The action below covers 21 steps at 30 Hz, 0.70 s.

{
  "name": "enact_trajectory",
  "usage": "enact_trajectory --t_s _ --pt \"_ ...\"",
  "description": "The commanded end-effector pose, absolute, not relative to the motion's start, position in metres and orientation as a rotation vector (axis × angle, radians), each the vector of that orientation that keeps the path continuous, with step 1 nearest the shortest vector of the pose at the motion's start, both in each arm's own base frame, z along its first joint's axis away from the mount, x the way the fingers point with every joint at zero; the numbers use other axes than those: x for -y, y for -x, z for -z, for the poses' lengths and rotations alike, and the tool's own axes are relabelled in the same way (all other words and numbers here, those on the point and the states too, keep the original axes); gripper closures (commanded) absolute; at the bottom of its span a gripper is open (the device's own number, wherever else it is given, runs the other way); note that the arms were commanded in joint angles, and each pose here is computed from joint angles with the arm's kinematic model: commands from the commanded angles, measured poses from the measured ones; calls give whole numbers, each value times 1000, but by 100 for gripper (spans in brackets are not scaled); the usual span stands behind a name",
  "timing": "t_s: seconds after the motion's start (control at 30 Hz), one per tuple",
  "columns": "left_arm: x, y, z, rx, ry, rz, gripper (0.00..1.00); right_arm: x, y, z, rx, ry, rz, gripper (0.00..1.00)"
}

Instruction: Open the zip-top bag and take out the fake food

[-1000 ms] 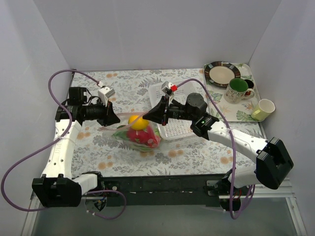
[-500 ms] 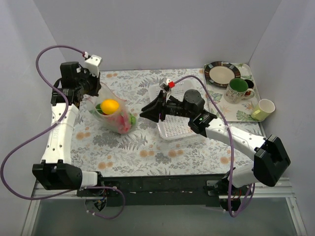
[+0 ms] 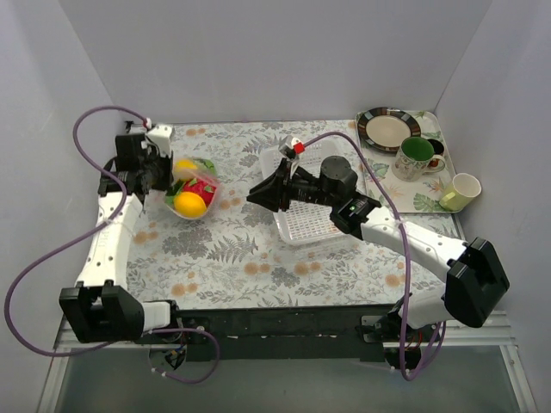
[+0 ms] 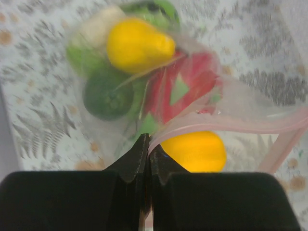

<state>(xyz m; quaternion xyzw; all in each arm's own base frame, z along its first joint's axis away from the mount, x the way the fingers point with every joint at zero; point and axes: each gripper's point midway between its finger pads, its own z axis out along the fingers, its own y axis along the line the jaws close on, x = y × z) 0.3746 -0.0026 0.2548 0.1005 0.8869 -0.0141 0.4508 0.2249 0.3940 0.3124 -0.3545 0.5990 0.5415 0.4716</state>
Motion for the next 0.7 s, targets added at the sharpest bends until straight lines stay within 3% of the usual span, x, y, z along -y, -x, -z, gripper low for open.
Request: enact_trajectory --t_s 0.0,0.17,0.47,0.67 --pt "23 -305 -199 -2349 -261 175 100 -388 -210 -313 -1479 861 -1366 66" --pt "48 -258 -163 -2451 -343 367 100 -399 -194 -294 -1516 895 -1397 66" --pt "100 -252 -165 -2506 -453 599 100 -436 -153 -233 -1626 1057 -1327 66" --pt "139 -233 -149 -2564 -616 727 100 -435 -159 -194 -1707 1023 -1274 64"
